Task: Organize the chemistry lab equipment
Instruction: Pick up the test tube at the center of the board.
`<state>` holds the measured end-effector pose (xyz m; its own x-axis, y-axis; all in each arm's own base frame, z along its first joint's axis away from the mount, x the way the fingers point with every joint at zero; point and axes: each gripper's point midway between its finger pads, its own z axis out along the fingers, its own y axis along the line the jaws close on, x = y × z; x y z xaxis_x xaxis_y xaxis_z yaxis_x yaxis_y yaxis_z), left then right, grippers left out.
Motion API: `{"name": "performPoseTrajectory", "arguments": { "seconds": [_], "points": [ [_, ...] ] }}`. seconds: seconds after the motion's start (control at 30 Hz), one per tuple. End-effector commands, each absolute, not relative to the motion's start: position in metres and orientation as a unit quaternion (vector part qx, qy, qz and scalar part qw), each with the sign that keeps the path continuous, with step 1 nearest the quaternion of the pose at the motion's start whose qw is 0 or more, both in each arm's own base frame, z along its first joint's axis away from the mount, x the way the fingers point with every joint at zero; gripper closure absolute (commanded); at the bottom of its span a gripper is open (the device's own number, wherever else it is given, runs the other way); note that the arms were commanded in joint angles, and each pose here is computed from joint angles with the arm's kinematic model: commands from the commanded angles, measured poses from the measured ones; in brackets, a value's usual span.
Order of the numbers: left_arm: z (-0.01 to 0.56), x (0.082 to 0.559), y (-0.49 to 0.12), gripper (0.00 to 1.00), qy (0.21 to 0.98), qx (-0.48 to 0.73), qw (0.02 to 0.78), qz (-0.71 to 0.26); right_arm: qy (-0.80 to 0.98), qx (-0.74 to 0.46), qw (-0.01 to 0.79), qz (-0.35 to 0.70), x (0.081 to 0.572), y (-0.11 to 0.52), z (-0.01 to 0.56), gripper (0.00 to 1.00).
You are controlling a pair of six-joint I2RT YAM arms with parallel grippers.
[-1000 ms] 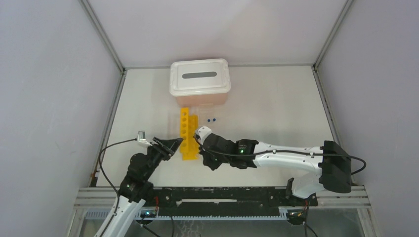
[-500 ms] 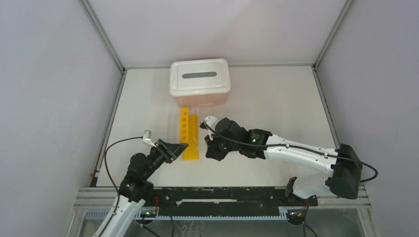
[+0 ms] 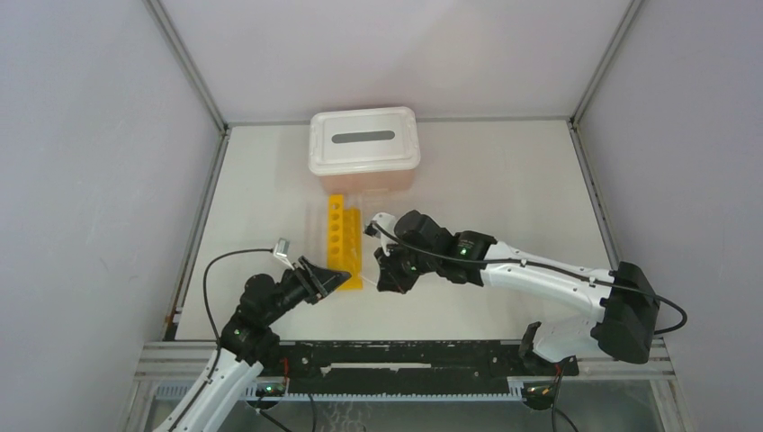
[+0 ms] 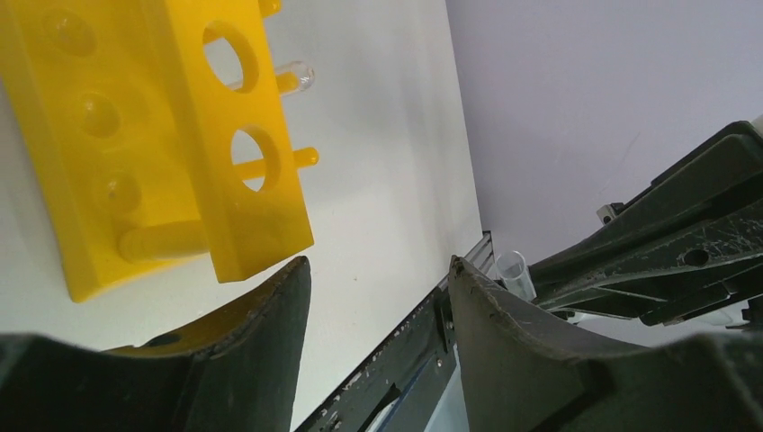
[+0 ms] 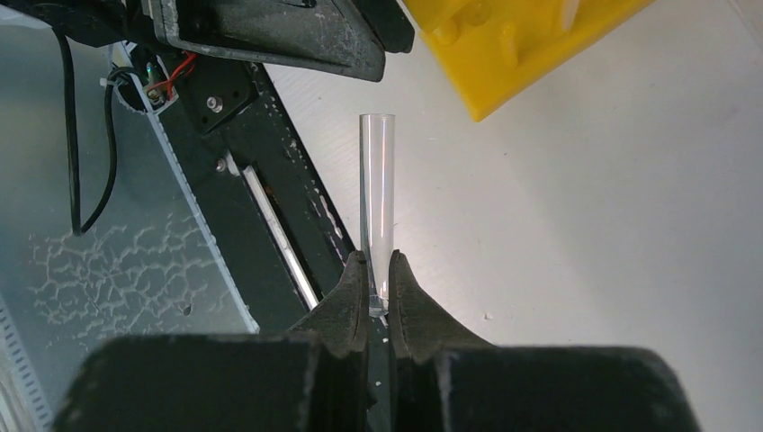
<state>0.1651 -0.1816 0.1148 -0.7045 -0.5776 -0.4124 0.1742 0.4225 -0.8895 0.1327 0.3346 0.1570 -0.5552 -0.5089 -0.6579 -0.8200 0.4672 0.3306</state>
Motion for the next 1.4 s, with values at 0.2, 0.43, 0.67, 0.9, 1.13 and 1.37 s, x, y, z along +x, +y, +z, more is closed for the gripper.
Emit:
{"name": "performPoseTrajectory", "arguments": {
  "seconds": [0.2, 0.43, 0.67, 0.9, 1.13, 1.37],
  "points": [
    [0.116, 0.161, -0.185, 0.38, 0.760, -0.145, 0.340, -0.535, 0.806, -0.418, 0.248, 0.339, 0.137, 0.347, 0.165, 0.91],
    [0.130, 0.162, -0.185, 0.38, 0.750, -0.148, 0.345, -0.544, 0.801, -0.422, 0.242, 0.348, 0.135, 0.353, 0.163, 0.91],
    [0.141, 0.162, -0.187, 0.37, 0.744, -0.145, 0.345, -0.553, 0.798, -0.426, 0.235, 0.355, 0.136, 0.361, 0.159, 0.91],
    [0.151, 0.161, -0.191, 0.37, 0.737, -0.140, 0.342, -0.567, 0.797, -0.429, 0.228, 0.359, 0.137, 0.369, 0.156, 0.91],
    [0.157, 0.156, -0.198, 0.39, 0.731, -0.121, 0.326, -0.587, 0.795, -0.433, 0.221, 0.362, 0.142, 0.375, 0.152, 0.91],
    [0.163, 0.154, -0.201, 0.42, 0.725, -0.113, 0.322, -0.598, 0.795, -0.433, 0.215, 0.366, 0.147, 0.381, 0.148, 0.91]
  ]
}}
